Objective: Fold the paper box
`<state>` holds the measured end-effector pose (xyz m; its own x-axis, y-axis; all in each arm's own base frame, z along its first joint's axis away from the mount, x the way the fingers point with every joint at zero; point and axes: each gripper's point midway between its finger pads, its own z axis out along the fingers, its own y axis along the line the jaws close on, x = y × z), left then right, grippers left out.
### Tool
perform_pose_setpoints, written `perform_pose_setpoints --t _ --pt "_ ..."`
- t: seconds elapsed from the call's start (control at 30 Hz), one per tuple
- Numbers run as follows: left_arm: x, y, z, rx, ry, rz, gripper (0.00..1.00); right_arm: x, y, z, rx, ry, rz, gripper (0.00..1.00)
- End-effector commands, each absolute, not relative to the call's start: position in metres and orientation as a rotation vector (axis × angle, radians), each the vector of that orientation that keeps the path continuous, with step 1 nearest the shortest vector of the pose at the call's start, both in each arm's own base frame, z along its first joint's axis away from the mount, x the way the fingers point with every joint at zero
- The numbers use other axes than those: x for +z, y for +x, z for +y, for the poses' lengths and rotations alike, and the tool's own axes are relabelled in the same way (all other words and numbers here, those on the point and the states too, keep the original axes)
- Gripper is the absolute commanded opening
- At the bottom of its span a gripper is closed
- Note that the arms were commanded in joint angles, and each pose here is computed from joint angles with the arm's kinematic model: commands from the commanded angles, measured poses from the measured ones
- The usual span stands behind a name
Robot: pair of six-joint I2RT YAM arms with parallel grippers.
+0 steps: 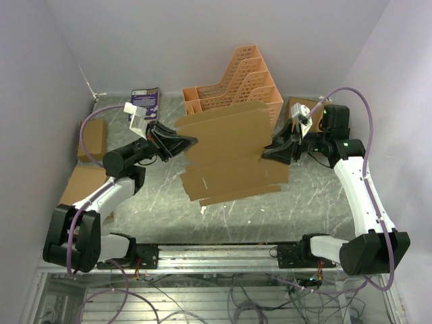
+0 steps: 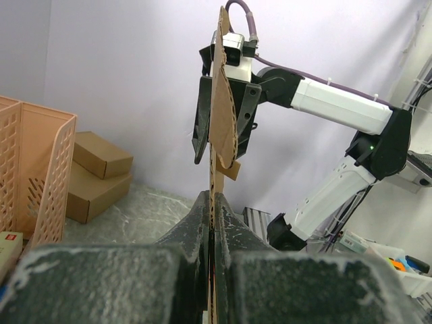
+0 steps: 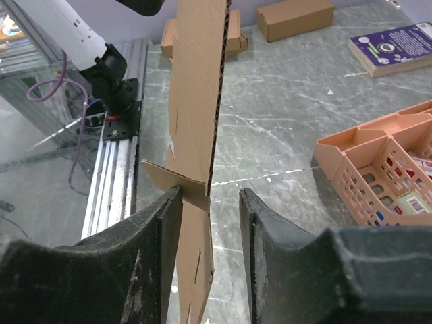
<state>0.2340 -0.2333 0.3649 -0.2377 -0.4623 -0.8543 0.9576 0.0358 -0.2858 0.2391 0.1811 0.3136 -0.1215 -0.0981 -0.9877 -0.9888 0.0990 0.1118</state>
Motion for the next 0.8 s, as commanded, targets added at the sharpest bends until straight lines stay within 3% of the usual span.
perform_pose_setpoints --t 0.0,0.37,0.5,0.63,0.77 --pt "0.4023 0.1970 -0.2276 -1.419 0.802 0.802 0.07 0.3197 0.2333 0.1858 1.211 -1.172 1.373 0.38" --pt "0.4055 0.1952 -0.2310 -1.428 0.808 0.787 0.07 0.3181 0.2289 0.1896 1.244 -1.172 1.366 0.29" --pt "0.4060 0.1952 -0.2316 -1.429 0.810 0.785 0.07 0.3185 0.2280 0.1902 1.249 -1.169 1.366 0.18" --pt "0.4046 0.1955 -0.2318 -1.427 0.812 0.787 0.07 0.3176 0.2283 0.1902 1.251 -1.169 1.370 0.00" --pt "0.4027 0.1967 -0.2323 -1.427 0.812 0.792 0.07 0.3183 0.2274 0.1899 1.243 -1.170 1.369 0.00"
